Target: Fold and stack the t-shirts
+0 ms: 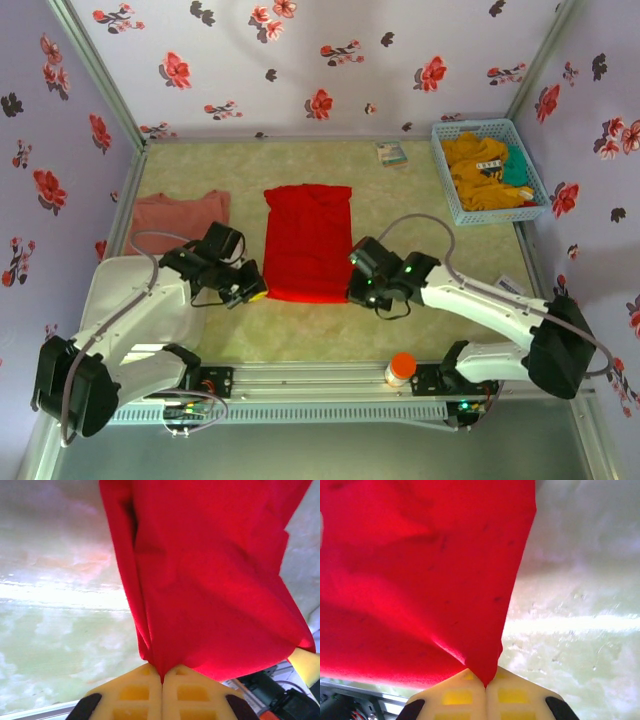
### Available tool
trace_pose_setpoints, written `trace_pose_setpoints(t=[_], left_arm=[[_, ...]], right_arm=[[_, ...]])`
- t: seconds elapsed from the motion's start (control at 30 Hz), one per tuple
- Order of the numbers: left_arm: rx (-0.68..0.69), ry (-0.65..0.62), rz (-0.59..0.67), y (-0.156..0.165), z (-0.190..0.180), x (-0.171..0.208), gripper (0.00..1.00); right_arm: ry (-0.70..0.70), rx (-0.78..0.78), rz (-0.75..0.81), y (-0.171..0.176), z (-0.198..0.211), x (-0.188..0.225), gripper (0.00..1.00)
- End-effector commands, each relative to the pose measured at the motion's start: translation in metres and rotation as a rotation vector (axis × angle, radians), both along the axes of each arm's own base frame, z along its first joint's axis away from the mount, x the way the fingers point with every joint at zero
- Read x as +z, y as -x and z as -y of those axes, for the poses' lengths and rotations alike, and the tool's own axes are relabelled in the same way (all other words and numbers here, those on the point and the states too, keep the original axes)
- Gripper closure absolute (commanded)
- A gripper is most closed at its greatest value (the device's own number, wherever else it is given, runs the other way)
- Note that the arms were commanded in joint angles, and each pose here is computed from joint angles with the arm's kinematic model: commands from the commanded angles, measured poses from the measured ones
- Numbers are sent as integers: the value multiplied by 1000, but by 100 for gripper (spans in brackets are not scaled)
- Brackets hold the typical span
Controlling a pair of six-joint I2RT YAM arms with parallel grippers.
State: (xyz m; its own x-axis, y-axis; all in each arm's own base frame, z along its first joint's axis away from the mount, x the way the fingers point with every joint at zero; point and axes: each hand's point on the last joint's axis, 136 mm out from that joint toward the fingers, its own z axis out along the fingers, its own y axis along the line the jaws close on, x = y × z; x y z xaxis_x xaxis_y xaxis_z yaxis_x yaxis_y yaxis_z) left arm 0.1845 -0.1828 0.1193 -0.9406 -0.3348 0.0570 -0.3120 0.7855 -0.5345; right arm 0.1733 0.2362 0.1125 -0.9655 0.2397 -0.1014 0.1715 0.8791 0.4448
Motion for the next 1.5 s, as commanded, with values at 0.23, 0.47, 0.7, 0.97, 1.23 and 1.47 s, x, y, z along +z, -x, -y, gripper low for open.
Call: trace_pose_setpoints(t=[0.23, 0.47, 0.7, 0.97, 1.23, 1.47], left_arm=[[20, 29, 101, -67, 6, 62, 100], [4, 49, 155, -114, 14, 85, 100], [-2, 74, 171, -155, 21, 85, 100], [16, 84, 178, -200, 19, 76, 100], [-6, 81, 178, -245, 18, 55, 100], [-17, 79, 171, -276, 20, 40, 100]], right_arm=[[-9, 96, 50, -61, -2, 54, 100], [-89, 86, 43, -107, -7, 71, 100], [-195, 56, 26, -145, -9, 77, 100], [-248, 41, -5, -183, -11, 66, 100], [-261, 33, -20, -227, -12, 56, 100], [-278, 25, -39, -258, -22, 37, 100]])
